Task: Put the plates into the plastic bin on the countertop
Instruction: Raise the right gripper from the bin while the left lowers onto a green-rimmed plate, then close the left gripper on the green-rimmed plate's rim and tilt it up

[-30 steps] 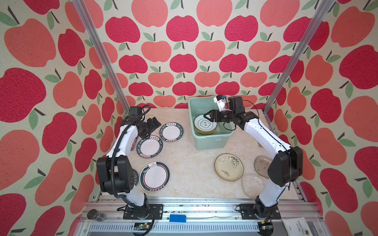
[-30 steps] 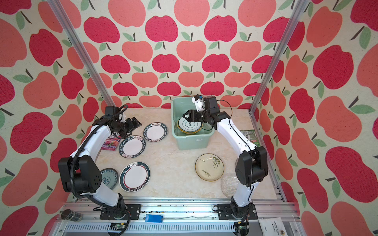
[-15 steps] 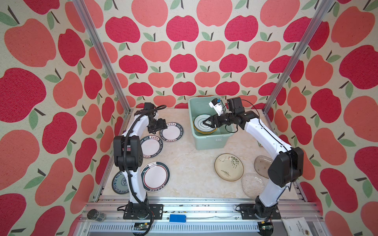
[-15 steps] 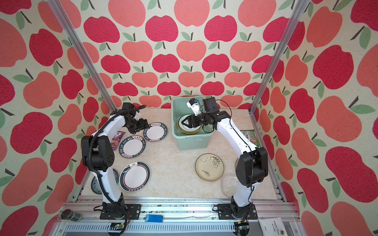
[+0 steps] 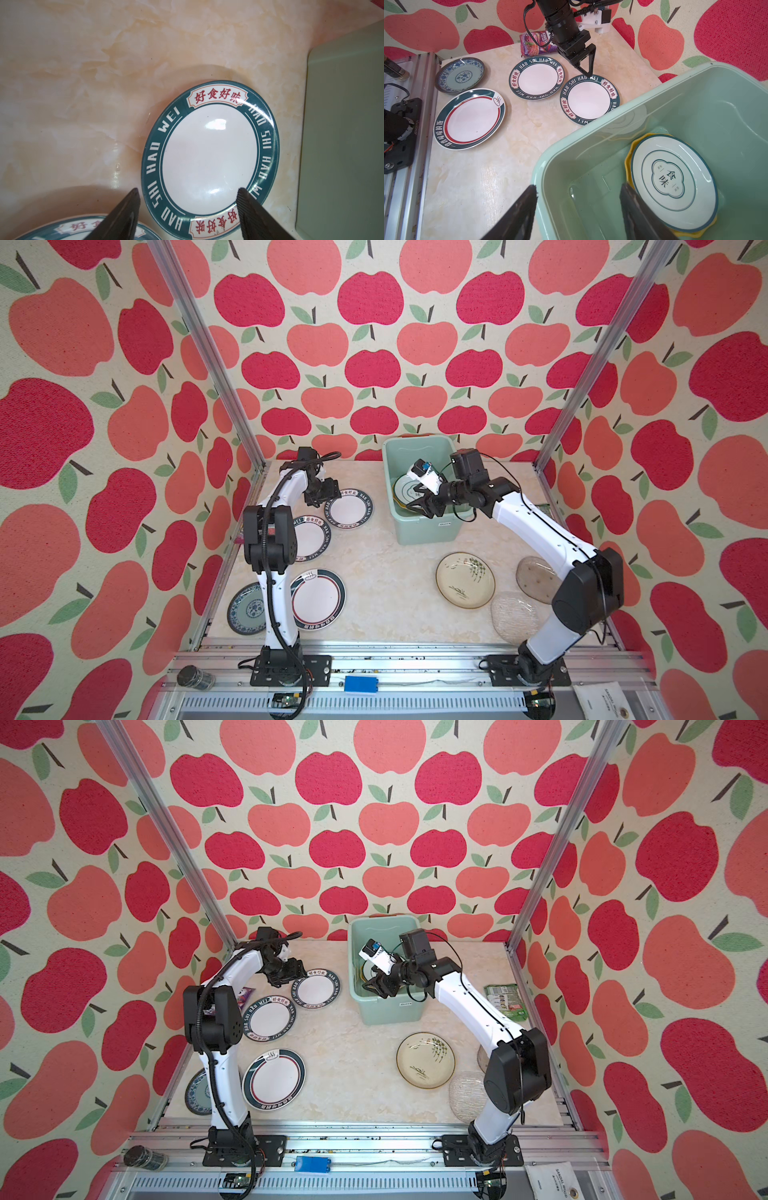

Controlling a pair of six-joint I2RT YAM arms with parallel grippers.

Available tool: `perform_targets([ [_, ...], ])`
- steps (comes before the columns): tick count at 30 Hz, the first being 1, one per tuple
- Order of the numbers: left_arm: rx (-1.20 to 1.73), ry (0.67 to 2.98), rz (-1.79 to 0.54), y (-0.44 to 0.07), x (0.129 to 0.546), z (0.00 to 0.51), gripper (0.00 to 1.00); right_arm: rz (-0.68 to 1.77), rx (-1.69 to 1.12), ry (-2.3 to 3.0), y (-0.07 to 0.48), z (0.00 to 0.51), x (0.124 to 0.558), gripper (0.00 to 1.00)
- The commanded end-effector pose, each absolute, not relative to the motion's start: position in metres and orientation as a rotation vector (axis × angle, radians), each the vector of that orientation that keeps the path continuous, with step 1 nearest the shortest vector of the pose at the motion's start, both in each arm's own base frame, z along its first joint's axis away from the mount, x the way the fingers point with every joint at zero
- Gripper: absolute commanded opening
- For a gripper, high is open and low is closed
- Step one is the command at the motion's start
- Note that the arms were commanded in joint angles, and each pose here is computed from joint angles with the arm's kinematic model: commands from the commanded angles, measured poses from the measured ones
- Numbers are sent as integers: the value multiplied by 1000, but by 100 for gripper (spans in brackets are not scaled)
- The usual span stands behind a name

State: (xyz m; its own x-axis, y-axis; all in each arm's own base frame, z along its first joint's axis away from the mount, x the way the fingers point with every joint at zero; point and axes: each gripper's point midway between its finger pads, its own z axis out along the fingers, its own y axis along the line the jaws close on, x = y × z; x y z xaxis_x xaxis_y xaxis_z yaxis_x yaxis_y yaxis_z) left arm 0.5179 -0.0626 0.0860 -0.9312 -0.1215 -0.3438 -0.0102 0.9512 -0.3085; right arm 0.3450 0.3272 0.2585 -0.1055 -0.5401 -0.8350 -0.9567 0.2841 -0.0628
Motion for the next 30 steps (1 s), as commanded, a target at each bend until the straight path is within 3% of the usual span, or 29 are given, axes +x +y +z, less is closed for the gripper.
perform_targets([
  [1,-47,2750,-428,-63,526,80,76,615,-1387,1688,329,272,351,67],
  [17,-110,2786,-548,-57,528,50,61,584,-1386,1713,336,266,367,67],
  [30,-141,2827,-616,-61,519,22,57,600,-1396,1708,340,267,360,66],
])
